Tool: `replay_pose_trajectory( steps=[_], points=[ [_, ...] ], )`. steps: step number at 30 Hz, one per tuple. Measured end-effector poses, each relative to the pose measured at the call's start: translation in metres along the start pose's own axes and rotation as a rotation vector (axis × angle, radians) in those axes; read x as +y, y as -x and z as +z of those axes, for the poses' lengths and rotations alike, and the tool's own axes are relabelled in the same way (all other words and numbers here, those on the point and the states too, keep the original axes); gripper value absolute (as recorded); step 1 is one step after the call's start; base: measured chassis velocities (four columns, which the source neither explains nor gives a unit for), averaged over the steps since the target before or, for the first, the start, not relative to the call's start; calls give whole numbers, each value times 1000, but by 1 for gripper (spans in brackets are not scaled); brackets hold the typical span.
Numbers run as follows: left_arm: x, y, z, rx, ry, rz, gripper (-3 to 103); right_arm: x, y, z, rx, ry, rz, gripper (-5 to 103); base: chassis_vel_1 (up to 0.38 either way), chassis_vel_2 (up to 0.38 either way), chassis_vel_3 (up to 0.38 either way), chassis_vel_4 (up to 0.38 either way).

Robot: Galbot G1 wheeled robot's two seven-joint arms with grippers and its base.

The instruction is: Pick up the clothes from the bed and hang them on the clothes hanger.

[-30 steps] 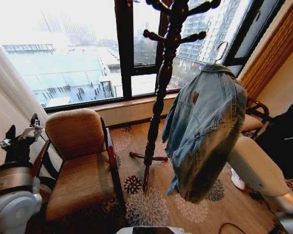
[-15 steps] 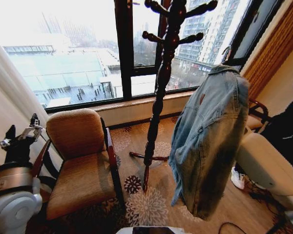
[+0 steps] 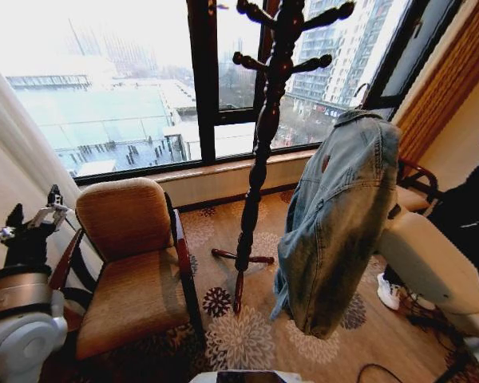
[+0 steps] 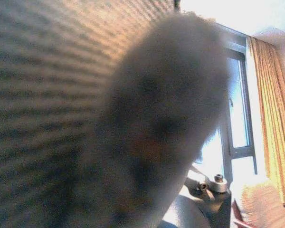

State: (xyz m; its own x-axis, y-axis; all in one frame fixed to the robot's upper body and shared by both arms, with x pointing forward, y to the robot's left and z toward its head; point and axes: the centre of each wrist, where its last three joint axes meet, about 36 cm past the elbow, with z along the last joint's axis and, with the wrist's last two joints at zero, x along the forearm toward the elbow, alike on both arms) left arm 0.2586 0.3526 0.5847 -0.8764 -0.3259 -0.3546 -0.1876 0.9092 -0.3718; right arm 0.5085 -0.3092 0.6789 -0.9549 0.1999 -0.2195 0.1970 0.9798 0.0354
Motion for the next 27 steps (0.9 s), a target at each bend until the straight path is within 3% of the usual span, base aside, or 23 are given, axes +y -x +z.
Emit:
replay_pose_trajectory(
  steps=[8, 12, 14, 17, 25, 27],
  points=[
    [1, 0, 0, -4, -4, -3, 100, 5, -1, -9, -37, -85, -73, 14, 0, 0, 0, 0],
    [5, 0, 0, -11, -7, -8, 100, 9, -6, 7, -178, -22, -228, 14, 0, 0, 0, 0],
    [6, 0, 0, -13, -7, -9, 100, 10, -6, 8, -194, -13, -237, 14, 0, 0, 0, 0],
    [9, 0, -1, -18, -5, -15, 100, 9, -7, 15, -329, 13, -266, 14, 0, 0, 0, 0],
    [7, 0, 2, -16, -12, -11, 100, 5, -22, 3, -396, -45, -277, 14, 0, 0, 0, 0],
    [5, 0, 5, -12, -19, -6, 100, 1, -25, 0, -384, -96, -259, 14, 0, 0, 0, 0]
  ],
)
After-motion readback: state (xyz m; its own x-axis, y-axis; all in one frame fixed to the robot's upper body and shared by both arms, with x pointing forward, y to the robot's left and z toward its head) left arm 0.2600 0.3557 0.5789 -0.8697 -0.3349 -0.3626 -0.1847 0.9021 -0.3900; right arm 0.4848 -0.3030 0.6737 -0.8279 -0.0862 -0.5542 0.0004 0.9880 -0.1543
